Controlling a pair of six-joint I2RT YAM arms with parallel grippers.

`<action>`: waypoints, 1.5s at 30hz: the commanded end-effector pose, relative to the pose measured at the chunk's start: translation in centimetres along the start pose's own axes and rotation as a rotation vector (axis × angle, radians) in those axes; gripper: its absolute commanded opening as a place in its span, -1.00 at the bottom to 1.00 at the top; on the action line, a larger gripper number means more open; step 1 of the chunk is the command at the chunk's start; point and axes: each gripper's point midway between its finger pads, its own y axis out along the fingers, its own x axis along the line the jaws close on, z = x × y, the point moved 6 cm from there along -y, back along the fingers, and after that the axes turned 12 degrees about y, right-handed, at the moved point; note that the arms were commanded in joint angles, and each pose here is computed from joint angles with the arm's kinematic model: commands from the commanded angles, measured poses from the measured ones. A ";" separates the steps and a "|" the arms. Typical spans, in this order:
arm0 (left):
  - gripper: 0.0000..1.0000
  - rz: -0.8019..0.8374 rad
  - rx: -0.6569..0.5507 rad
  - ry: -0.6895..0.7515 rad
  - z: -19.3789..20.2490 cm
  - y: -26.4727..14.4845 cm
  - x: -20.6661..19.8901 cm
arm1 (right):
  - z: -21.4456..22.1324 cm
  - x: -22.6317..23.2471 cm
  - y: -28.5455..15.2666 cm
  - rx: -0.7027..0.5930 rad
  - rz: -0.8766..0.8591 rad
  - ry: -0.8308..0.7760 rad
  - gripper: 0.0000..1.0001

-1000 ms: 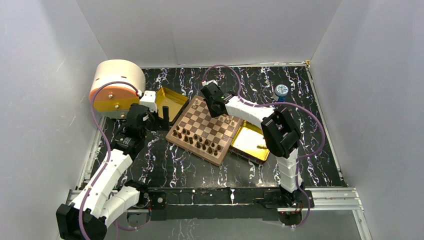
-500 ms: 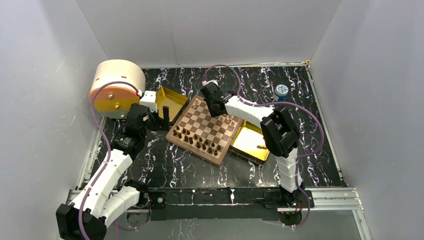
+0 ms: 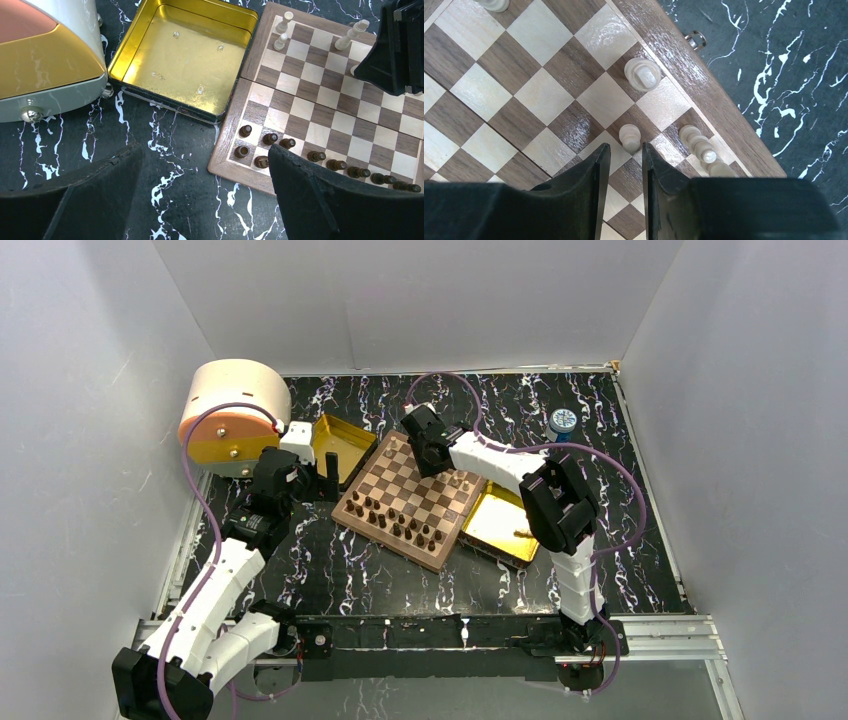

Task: Set up the chess pieces on the board
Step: Place the chess piece on the chessboard, then pick up the chess piece from the storage box.

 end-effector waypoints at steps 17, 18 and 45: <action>0.88 0.075 -0.058 -0.150 -2.7 -0.3 -1.2 | -3.2 -2.6 -11.0 -0.142 -0.064 0.147 -0.18; 0.88 0.101 -0.056 -0.154 -2.8 -0.2 -1.5 | -2.8 -3.2 -11.5 -0.144 -0.052 0.160 -0.18; 0.76 0.093 -0.014 -0.076 0.5 -0.3 -1.7 | 8.2 -18.4 -7.7 -0.148 0.442 0.627 -0.36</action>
